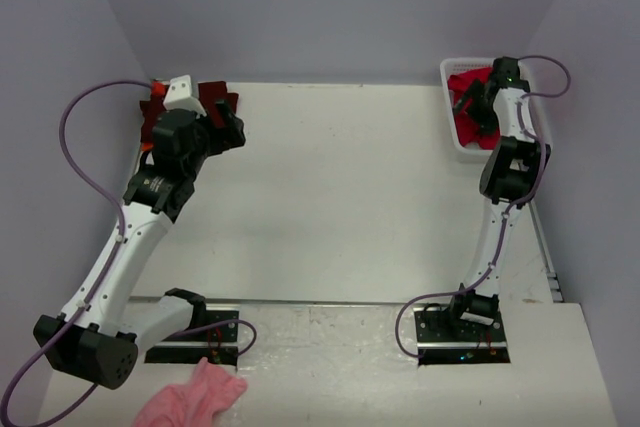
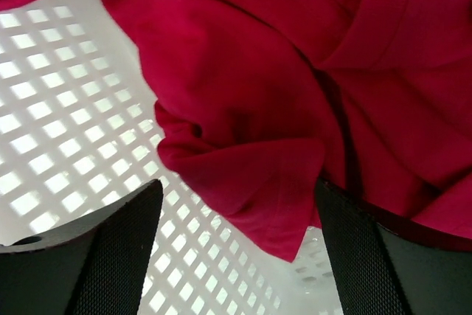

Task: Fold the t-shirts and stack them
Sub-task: Grab crumpled tshirt from bin with the right arm

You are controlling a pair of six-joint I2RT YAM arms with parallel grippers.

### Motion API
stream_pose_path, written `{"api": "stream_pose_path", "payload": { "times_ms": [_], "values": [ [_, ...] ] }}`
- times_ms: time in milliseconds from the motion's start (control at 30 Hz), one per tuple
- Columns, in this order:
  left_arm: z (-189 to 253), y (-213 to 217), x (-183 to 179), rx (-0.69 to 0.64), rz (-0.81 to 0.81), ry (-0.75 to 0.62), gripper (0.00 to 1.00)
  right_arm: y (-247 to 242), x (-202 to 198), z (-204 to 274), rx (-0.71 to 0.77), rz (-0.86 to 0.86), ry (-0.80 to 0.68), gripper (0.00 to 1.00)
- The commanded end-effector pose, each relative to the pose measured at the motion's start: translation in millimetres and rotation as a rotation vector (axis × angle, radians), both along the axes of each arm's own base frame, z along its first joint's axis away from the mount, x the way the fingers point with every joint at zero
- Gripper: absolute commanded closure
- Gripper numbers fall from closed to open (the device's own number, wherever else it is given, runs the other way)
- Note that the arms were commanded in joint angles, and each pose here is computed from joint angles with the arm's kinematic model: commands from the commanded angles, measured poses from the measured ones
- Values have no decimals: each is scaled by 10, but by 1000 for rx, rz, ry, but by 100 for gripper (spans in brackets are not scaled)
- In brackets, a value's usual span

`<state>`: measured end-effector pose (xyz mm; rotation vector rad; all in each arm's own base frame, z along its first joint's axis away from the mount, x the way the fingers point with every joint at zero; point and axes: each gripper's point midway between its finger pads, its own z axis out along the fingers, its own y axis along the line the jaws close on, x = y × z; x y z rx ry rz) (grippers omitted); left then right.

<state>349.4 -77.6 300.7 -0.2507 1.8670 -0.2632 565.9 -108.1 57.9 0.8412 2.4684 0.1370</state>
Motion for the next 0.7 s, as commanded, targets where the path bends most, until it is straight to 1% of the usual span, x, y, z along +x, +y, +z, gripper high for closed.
{"api": "stream_pose_path", "payload": {
  "times_ms": [0,100,200,233,300,333,400,433,500,567,633,667],
  "values": [
    [24,-89,-21,-4,-49,4,2,-12,39,56,12,-67,-5,15],
    [6,-67,-49,6,-45,8,2,-8,25,-34,29,-100,19,17],
    [103,-70,-83,3,-53,-7,2,1,41,-23,43,-123,12,23],
    [156,-70,-93,0,-55,-15,2,21,43,-39,49,-118,15,34],
    [211,-69,-114,-2,-58,-21,2,33,41,-71,61,-117,20,44],
    [265,-73,-117,-5,-61,-33,2,61,45,-76,72,-114,18,58],
    [275,-73,-117,-3,-62,-33,2,85,33,-134,79,-111,20,73],
    [277,-73,-113,-2,-62,-33,2,83,35,-137,73,-114,16,79],
    [231,-81,-115,-1,-67,-24,2,92,54,-78,32,-110,-8,87],
    [189,-97,-113,-7,-72,-20,2,95,73,-11,17,-102,-26,100],
    [74,-123,-130,-18,-82,3,2,80,102,126,-10,-92,-49,100],
    [57,-137,-131,-29,-85,0,2,77,136,280,-21,-85,-83,100]
  ]
}}
